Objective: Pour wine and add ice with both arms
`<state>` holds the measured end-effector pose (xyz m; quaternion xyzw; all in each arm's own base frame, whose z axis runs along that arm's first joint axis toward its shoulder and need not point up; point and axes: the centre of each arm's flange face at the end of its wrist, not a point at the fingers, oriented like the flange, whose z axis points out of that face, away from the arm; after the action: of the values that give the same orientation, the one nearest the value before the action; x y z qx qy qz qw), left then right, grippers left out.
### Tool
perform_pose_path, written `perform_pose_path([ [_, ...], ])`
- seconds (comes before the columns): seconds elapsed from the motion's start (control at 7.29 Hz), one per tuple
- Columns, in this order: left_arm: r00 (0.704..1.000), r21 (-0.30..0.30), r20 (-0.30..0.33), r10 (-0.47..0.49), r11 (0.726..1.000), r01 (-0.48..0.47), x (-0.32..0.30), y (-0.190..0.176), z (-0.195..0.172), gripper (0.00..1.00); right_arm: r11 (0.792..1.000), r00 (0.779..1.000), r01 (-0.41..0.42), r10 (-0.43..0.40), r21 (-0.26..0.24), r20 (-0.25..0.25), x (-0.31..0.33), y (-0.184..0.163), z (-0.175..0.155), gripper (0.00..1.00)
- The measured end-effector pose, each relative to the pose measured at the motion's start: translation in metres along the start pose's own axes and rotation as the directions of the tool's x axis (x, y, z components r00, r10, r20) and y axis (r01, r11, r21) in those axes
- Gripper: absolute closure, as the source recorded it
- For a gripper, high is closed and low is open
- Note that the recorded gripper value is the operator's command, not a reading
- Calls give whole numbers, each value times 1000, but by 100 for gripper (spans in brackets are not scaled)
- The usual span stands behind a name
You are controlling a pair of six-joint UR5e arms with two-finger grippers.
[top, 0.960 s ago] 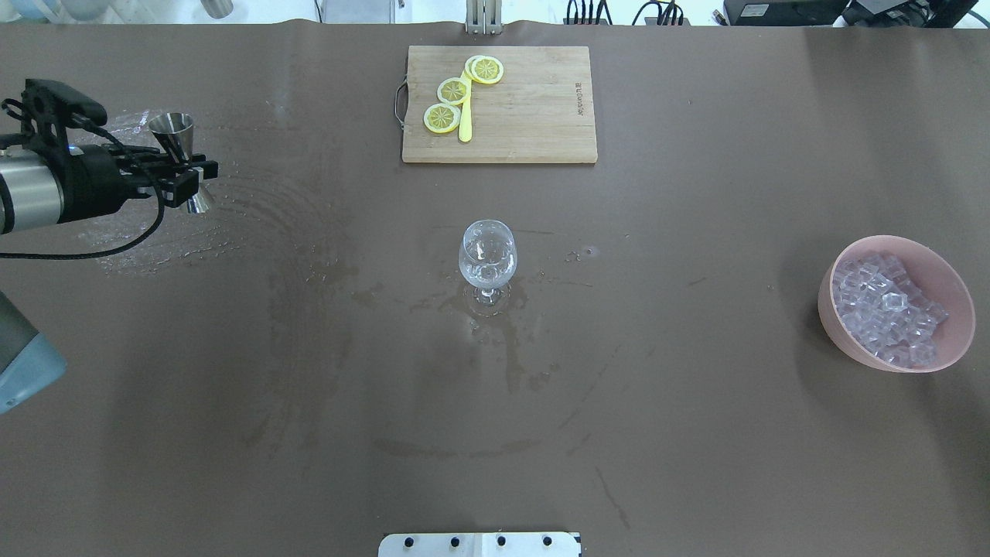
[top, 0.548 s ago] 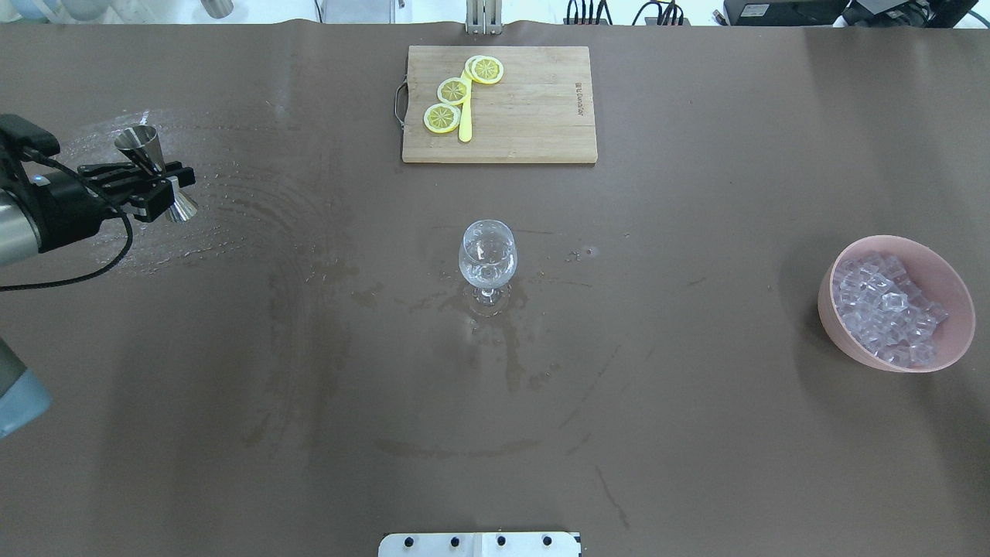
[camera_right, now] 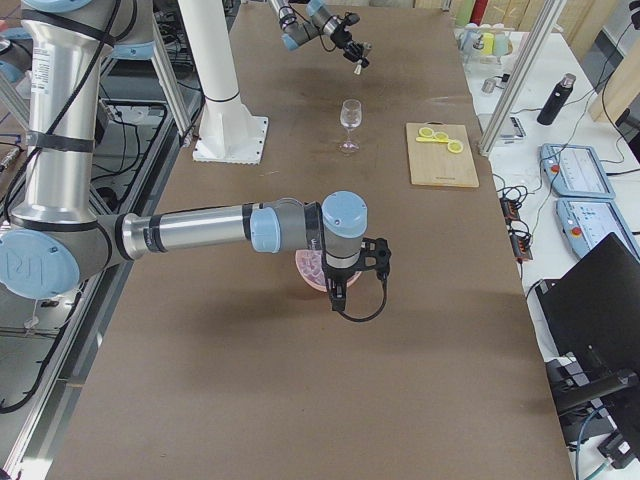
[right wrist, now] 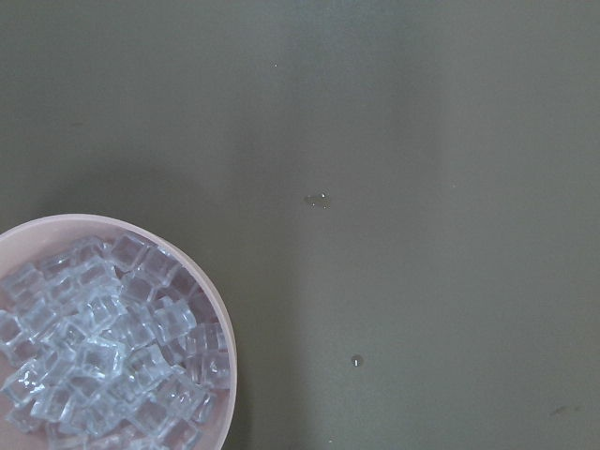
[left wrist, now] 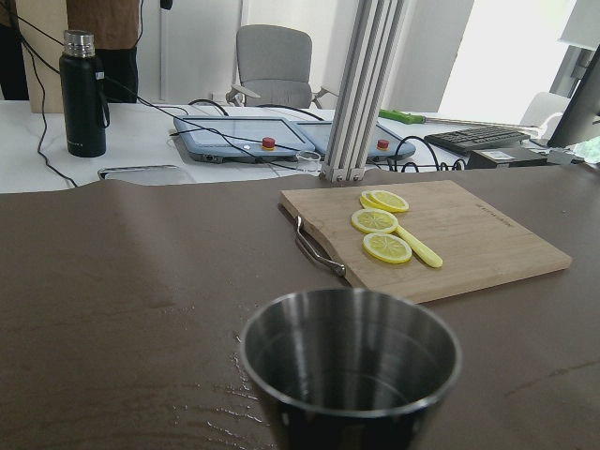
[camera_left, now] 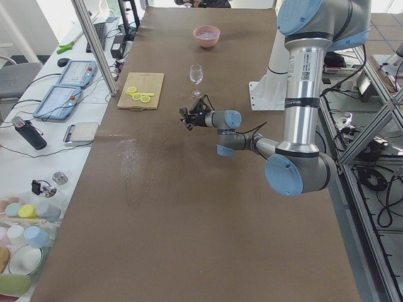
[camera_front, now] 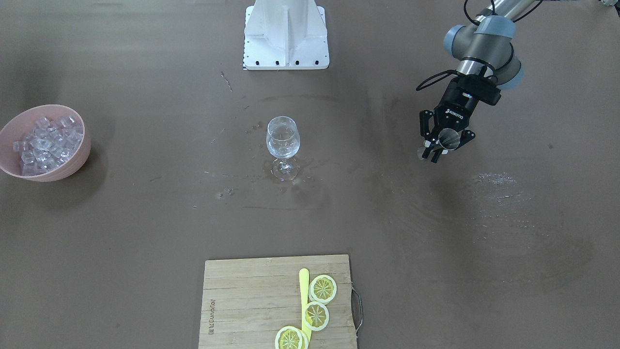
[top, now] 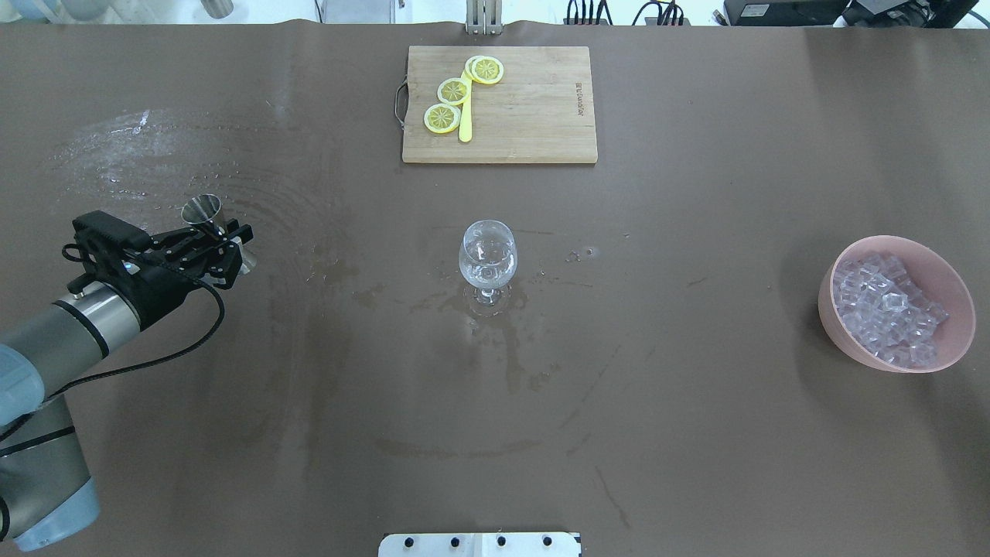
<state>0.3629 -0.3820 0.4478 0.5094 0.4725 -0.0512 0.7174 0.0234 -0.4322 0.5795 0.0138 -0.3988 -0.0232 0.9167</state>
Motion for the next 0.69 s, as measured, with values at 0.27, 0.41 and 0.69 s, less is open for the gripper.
perform_pose_path([
  [0.27,994,-2,79,73,997,-73,-1,8,4,100,1000,1000,1,-1,1,0,0,0,0,0],
  [0.41,991,-8,95,90,996,-90,-4,14,6,100,1000,1000,2,-2,2,0,-1,0,-1,0],
  [0.69,991,-21,97,95,995,-93,-5,25,8,100,1000,1000,3,-3,4,0,-2,-1,-2,0],
])
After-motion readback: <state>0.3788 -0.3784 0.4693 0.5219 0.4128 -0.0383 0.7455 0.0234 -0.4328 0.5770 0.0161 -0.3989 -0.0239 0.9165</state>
